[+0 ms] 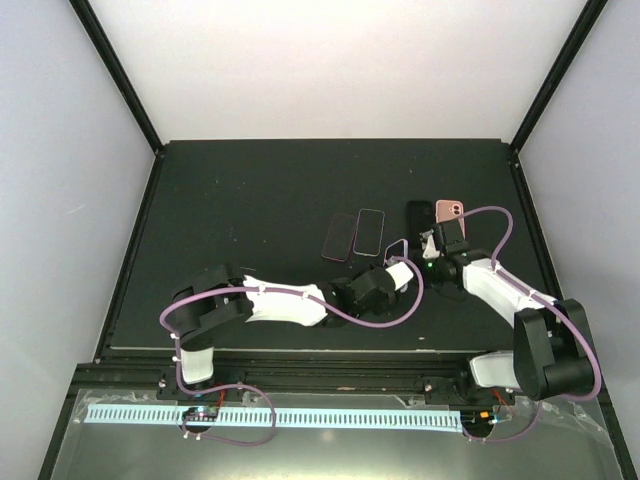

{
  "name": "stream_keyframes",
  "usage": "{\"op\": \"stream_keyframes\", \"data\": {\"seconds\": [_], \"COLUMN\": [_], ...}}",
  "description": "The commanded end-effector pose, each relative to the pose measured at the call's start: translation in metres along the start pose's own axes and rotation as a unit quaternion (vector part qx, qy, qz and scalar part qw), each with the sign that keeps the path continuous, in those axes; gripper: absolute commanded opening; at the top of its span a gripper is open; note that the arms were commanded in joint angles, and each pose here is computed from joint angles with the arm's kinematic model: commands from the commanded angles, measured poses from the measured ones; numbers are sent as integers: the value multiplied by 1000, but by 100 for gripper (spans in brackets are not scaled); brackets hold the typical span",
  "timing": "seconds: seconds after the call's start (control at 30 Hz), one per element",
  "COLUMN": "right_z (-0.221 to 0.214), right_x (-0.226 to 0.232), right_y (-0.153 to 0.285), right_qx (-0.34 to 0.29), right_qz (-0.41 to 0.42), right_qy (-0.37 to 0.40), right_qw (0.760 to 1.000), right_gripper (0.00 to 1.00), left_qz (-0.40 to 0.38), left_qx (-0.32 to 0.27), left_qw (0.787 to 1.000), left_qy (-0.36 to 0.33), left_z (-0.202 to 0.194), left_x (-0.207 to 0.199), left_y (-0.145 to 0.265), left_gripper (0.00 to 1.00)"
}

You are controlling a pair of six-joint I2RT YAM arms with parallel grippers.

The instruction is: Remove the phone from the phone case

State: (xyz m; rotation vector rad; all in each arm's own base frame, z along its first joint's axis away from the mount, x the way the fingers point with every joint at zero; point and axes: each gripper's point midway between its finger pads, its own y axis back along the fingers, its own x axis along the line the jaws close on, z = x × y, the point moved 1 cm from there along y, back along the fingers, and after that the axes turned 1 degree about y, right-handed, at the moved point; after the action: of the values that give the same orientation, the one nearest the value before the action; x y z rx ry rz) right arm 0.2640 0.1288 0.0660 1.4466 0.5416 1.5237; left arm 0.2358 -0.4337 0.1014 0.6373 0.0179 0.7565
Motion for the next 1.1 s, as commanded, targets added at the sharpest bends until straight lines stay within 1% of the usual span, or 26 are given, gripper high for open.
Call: {"op": "stream_keyframes", "data": {"seconds": [0.0,0.13,0.23,0.4,0.47,0.6,0.67,0.77,0.9,0.97,1.03,1.07], "right_z": [12,11,10,12,11,11,11,10,8,5,5,5], "right_x": [11,12,13,13,12,13,13,15,20,23,25,25], "right_y": [1,0,0,0,0,0,0,0,-1,-1,1,2], "right_qx": [-15,-13,-12,-13,-13,-13,-11,-9,-2,4,4,3], "right_qz": [25,30,36,33,33,35,37,44,61,74,82,81], "right_qy": [2,3,3,3,4,3,4,4,3,1,1,1], "right_qw": [1000,999,999,999,999,999,999,999,998,997,997,997], "right_gripper": [1,1,1,1,1,1,1,1,1,1,1,1], "left_qz": [18,24,32,-17,-19,32,82,107,118,127,138,145], "left_qx": [-15,-9,-10,-25,-26,-2,7,12,22,27,31,33], "left_qw": [1000,1000,999,999,999,999,997,994,993,991,990,988], "left_qy": [-10,-14,-13,-13,-10,-10,-2,-2,-15,-22,-28,-29], "left_z": [14,11,10,13,12,3,-1,-6,-13,-16,-18,-18], "left_x": [1,0,1,-13,-14,0,15,24,25,27,29,31], "left_y": [-6,-13,-16,-12,-12,-19,-20,-20,-24,-26,-28,-28], "left_gripper": [57,57,60,63,63,60,58,56,61,62,57,53]}}
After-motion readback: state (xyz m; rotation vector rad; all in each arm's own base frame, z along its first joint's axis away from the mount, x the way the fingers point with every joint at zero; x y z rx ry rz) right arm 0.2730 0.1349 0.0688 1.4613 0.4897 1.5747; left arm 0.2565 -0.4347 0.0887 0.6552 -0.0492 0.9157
